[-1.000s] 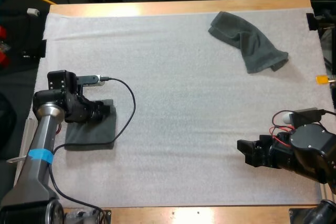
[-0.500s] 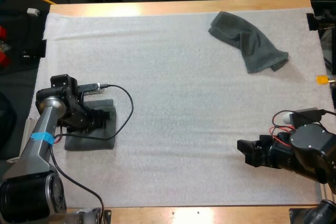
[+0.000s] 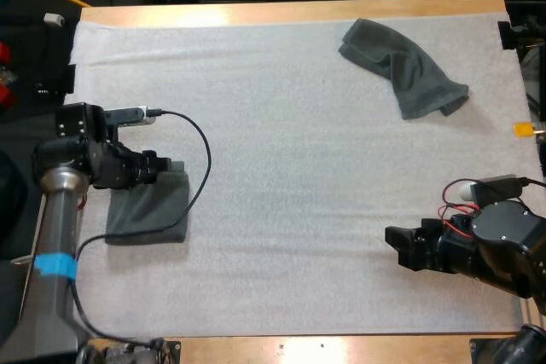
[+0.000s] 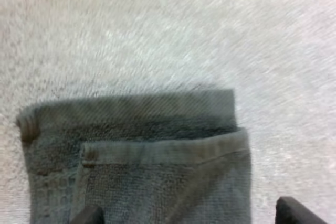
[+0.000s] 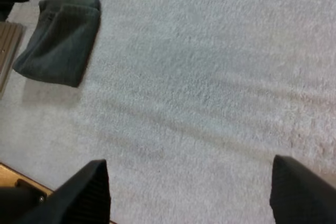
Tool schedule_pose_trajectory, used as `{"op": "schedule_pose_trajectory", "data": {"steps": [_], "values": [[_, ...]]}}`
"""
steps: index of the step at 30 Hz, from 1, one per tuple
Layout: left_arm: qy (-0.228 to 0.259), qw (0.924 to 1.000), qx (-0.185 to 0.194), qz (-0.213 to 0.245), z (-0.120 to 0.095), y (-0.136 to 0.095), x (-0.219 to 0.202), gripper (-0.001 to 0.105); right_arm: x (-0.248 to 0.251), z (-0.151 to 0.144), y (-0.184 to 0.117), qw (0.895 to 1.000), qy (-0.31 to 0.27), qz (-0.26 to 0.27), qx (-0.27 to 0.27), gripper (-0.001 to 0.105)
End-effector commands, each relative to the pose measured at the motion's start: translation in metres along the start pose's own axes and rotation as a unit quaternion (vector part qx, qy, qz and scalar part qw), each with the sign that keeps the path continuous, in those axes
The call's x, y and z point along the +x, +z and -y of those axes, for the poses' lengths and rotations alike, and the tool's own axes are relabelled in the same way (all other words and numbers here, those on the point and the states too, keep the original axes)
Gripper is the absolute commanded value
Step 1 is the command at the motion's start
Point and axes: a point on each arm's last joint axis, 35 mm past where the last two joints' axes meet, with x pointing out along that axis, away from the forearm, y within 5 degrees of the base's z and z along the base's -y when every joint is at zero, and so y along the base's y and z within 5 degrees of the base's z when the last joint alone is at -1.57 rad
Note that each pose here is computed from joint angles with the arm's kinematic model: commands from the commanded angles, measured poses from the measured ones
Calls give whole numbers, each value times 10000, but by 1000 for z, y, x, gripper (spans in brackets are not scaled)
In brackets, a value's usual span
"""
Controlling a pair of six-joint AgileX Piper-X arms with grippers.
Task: Pick towel from pile, fold and stack
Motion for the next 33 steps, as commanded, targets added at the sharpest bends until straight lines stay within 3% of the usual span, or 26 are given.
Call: {"op": "schedule_pose_trajectory", "data": {"steps": [1, 6, 10, 15, 26, 33], "values": [[-69, 10000, 19, 62, 5, -1, -7, 62, -2, -1, 2, 9999, 75, 73, -53, 63], [-298, 9976, 431, 457, 31, -13, -35, 62, 5, 1, 5, 9997, -230, 81, -80, 63], [-510, 9949, 604, 629, 50, -23, -49, 62, 13, 2, 10, 9984, -433, 156, -330, 63], [-700, 9898, 969, 777, 69, -36, -64, 62, 22, 16, 20, 9966, -744, 230, -274, 63], [-498, 9892, 1240, 607, 67, -52, -76, 62, 9, 74, 26, 9891, -1433, 295, 139, 63], [22, 9858, 1508, 735, 61, -59, -86, 62, -8, 107, 9, 9763, -2114, -227, 406, 63]]}}
